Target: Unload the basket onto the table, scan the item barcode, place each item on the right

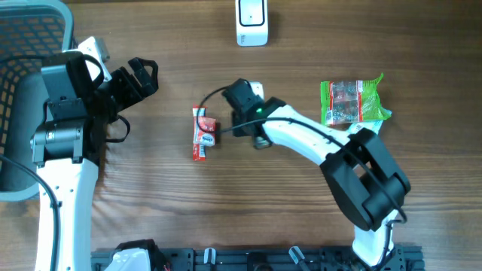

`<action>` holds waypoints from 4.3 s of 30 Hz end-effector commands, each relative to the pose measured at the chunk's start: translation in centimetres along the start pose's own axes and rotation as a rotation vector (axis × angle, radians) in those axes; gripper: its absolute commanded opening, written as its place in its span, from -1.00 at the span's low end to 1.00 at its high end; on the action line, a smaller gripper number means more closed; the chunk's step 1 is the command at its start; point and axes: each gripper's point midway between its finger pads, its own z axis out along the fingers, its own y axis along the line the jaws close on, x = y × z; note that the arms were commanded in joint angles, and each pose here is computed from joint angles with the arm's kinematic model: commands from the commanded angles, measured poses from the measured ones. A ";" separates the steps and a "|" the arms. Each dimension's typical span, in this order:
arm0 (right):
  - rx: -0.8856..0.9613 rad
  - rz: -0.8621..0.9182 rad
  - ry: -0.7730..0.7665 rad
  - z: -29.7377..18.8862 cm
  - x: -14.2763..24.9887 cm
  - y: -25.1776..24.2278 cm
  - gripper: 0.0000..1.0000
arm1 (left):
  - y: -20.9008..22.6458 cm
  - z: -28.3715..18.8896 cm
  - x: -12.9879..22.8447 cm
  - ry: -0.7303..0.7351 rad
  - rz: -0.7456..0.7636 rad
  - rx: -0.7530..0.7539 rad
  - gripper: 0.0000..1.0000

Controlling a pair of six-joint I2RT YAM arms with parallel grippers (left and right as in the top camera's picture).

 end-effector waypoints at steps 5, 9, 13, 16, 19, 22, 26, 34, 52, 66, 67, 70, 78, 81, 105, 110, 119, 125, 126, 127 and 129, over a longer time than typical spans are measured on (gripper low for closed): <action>0.141 -0.014 -0.029 -5.7 -3.6 -8.8 -0.91 | -0.1 0.1 0.0 0.005 0.017 0.010 1.00; -0.012 -0.198 0.057 -5.8 -2.5 -8.2 -0.70 | -0.1 0.1 0.0 0.005 0.017 0.010 1.00; 0.002 -0.063 0.134 -5.8 -1.6 -11.4 -0.14 | -0.1 0.1 0.0 0.005 0.017 0.010 1.00; -0.104 0.011 0.174 -5.9 -1.3 -11.6 -0.13 | -0.1 0.1 0.0 0.005 0.017 0.010 1.00; -0.183 0.080 0.202 -6.1 -1.0 -10.8 -0.12 | -0.1 0.1 0.0 0.005 0.017 0.010 1.00; -0.152 0.091 0.212 -5.9 -0.4 -10.2 -0.03 | -0.1 0.1 0.0 0.005 0.017 0.010 1.00; 0.004 0.084 0.201 -5.6 0.9 -9.8 0.07 | -0.1 0.1 0.0 0.005 0.017 0.010 1.00; 0.225 0.106 0.139 -4.1 2.9 -10.9 0.35 | -0.1 0.1 0.0 0.005 0.017 0.010 1.00; 0.143 0.071 0.161 0.2 5.8 -10.2 0.01 | -0.1 0.1 0.0 0.005 0.017 0.010 1.00; 0.075 -0.032 0.092 -1.9 2.9 -8.8 -0.47 | -0.1 0.1 0.0 0.005 0.017 0.010 1.00; 0.058 -0.050 0.087 -2.5 2.6 -8.5 -0.49 | -0.1 0.1 0.0 0.005 0.017 0.010 1.00; 0.029 -0.080 0.060 -4.3 1.7 -8.0 -0.68 | -0.1 0.1 0.0 0.005 0.017 0.010 1.00; -0.206 -0.091 -0.039 -11.9 -2.1 -4.6 -0.60 | -0.1 0.1 0.0 0.005 0.017 0.010 1.00; -0.339 -0.132 -0.047 -15.9 -3.7 -2.8 -0.59 | -0.1 0.1 0.0 0.005 0.017 0.010 1.00; -1.021 -0.048 -0.112 -17.7 -21.9 5.3 -0.60 | -0.1 0.1 0.0 0.005 0.017 0.010 1.00; -1.132 0.009 -0.149 -11.3 -25.1 3.7 -0.60 | -0.1 0.1 0.0 0.005 0.017 0.010 1.00; -1.255 0.118 -0.138 -4.6 -26.7 1.2 -0.58 | -0.1 0.1 0.0 0.005 0.017 0.010 1.00; -1.249 0.160 -0.106 -1.2 -26.0 1.0 -0.57 | -0.1 0.1 0.0 0.005 0.017 0.010 1.00; -1.243 0.168 -0.102 -0.6 -25.8 0.9 -0.58 | -0.1 0.1 0.0 0.005 0.017 0.010 1.00; -1.240 0.173 -0.100 -0.3 -25.8 0.9 -0.58 | -0.1 0.1 0.0 0.005 0.017 0.010 1.00; -1.215 0.196 -0.101 0.4 -25.8 0.5 -0.57 | -0.1 0.1 0.0 0.005 0.017 0.010 1.00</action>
